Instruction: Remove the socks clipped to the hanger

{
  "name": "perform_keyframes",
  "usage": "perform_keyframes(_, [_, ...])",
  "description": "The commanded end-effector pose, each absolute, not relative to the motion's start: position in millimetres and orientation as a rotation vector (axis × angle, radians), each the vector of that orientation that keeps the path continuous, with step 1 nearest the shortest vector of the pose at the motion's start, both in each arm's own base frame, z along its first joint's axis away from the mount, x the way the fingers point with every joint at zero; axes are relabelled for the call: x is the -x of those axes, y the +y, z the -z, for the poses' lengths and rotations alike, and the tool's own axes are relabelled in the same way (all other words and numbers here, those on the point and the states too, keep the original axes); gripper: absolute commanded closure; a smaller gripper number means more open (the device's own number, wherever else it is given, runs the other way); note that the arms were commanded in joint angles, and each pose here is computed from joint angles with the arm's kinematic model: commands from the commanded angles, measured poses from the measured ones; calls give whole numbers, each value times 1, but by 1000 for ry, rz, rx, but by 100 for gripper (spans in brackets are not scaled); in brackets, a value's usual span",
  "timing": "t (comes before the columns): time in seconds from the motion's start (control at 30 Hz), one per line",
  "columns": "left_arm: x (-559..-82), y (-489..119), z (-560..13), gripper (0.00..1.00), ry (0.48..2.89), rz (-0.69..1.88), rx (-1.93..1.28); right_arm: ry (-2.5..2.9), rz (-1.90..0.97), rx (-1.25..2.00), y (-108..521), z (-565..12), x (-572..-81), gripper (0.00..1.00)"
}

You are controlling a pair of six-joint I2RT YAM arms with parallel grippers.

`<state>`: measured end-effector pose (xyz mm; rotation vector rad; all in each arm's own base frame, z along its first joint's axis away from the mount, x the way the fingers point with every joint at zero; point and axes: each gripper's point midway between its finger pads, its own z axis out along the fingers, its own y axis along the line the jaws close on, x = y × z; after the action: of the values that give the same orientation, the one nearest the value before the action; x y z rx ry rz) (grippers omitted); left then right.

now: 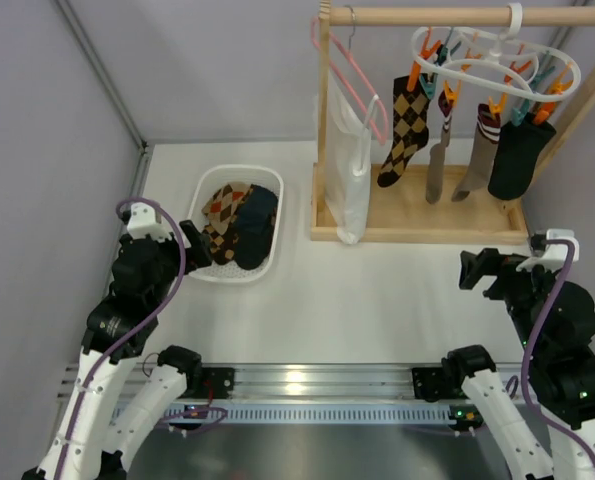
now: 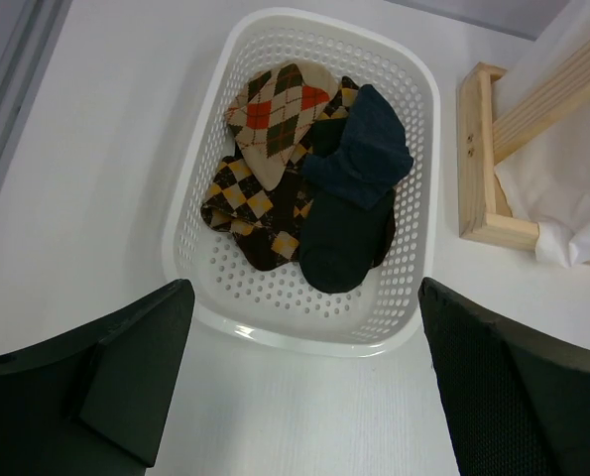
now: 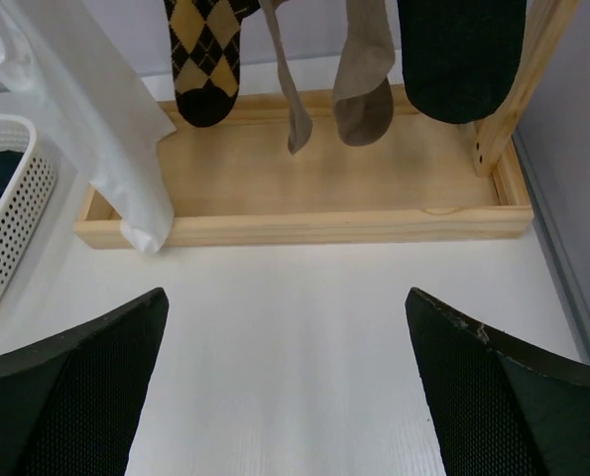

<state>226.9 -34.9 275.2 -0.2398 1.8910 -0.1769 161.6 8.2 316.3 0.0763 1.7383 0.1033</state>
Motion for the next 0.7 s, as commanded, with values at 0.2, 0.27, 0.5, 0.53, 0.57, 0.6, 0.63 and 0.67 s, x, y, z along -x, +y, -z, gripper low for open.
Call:
perform_keyframes(0.2, [-231, -42, -285, 2, 1856, 235, 261, 1567, -150, -231, -1, -345, -165, 1])
perform_keyframes(0.27, [-232, -45, -283, 2, 1866, 253, 269, 1510, -202, -305, -2, -346, -168, 1])
perform_keyframes(0.5, [-233, -59, -273, 2, 1904, 340, 287, 1573, -278, -266, 26, -324, -215, 1])
perform_keyframes(0.53, [-234, -59, -267, 2, 1922, 333, 283, 1574, -284, -265, 29, -322, -224, 1])
perform_keyframes(0.57, [-237, -60, -262, 2, 1942, 322, 275, 1608, -280, -233, 35, -314, -237, 0])
perform_keyframes(0.6, [-238, -61, -259, 2, 1958, 309, 246, 1615, -283, -202, 40, -312, -243, 1])
perform_keyframes(0.63, [-239, -62, -256, 2, 1971, 306, 232, 1622, -273, -183, 42, -307, -251, 1])
perform_keyframes(0.67, [-239, -63, -254, 2, 1979, 307, 223, 1599, -231, -168, 39, -311, -259, 0])
